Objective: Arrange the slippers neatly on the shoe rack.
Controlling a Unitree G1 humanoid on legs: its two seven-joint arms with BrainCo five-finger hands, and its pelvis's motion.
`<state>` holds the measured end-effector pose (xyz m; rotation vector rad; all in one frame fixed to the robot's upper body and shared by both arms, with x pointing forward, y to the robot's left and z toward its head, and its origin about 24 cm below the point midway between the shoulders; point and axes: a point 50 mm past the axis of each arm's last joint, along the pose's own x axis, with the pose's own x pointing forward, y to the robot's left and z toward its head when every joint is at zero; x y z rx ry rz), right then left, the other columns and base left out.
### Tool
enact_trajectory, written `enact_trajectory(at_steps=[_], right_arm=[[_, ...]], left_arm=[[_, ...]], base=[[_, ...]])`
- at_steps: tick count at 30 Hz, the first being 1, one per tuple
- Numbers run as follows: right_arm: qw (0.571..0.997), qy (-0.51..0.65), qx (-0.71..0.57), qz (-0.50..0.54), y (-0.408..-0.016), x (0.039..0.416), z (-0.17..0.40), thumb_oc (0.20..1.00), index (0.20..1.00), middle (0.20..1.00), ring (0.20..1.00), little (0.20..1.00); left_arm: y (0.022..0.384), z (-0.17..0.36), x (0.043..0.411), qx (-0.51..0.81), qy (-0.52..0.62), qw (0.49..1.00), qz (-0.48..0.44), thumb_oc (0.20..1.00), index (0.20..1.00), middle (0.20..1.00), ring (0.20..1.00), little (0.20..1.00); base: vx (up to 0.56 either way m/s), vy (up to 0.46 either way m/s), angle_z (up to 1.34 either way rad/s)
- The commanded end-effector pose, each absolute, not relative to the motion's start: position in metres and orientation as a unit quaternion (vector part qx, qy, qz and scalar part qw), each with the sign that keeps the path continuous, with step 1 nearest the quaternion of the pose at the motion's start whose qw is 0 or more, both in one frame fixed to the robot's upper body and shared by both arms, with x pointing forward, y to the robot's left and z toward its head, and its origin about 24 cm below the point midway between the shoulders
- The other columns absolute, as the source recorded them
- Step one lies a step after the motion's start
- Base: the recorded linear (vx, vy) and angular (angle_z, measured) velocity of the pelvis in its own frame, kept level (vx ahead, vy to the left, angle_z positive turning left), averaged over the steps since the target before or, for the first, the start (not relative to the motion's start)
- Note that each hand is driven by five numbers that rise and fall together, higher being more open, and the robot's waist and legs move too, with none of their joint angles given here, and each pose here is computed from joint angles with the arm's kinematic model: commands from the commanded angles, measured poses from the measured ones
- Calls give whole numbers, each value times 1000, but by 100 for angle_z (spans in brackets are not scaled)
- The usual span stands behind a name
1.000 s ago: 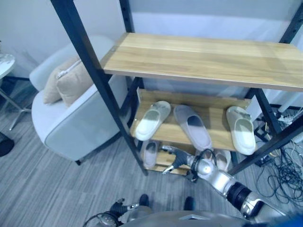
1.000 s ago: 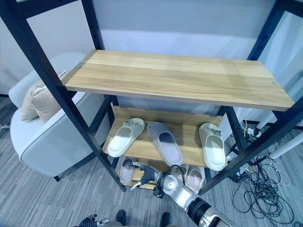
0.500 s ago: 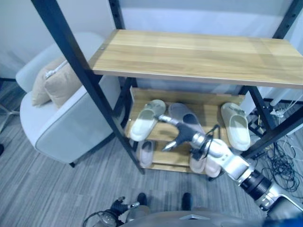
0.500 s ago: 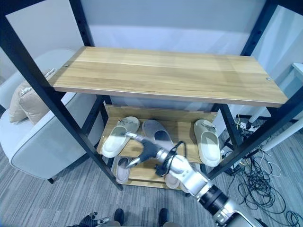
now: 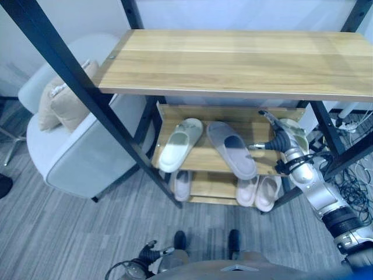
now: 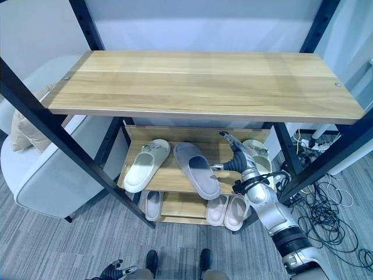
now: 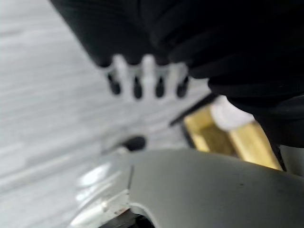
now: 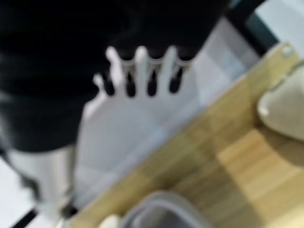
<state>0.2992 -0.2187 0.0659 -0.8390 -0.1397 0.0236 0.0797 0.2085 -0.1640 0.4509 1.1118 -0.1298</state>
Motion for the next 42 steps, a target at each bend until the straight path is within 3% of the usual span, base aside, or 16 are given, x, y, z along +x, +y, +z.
enact_trajectory(at_steps=[1, 22, 23, 24, 35, 42], right_arm=[[910, -145, -386, -39, -222, 316, 109, 1000, 1000, 1000, 1000, 1000], [910, -140, -389, -47, -210, 357, 128, 1000, 1000, 1000, 1000, 1000], [906, -148, -395, -48, -208, 358, 132, 351, 351, 351, 351, 351], [905, -149, -394, -52, -209, 358, 132, 200, 200, 200, 200, 200], [928, -193, -289, -133, -217, 324, 123, 200, 200, 200, 200, 200], [934, -204, -273, -108, -215, 292, 111, 200, 200, 200, 200, 200]], left_arm=[[192, -164, 93, 236, 501, 824, -119, 1000, 1000, 1000, 1000, 1000], [187, -153, 127, 242, 449, 854, -108, 1000, 1000, 1000, 1000, 1000], [184, -153, 128, 252, 443, 852, -120, 1000, 1000, 1000, 1000, 1000], [184, -152, 131, 249, 439, 856, -114, 1000, 1000, 1000, 1000, 1000], [184, -148, 141, 248, 423, 868, -83, 1000, 1000, 1000, 1000, 1000], [184, -153, 130, 248, 440, 859, -81, 1000, 1000, 1000, 1000, 1000]], base=[[19, 16, 10], [-23, 20, 4], [0, 0, 0], [-30, 31, 1], [6, 6, 5], [3, 3, 2]])
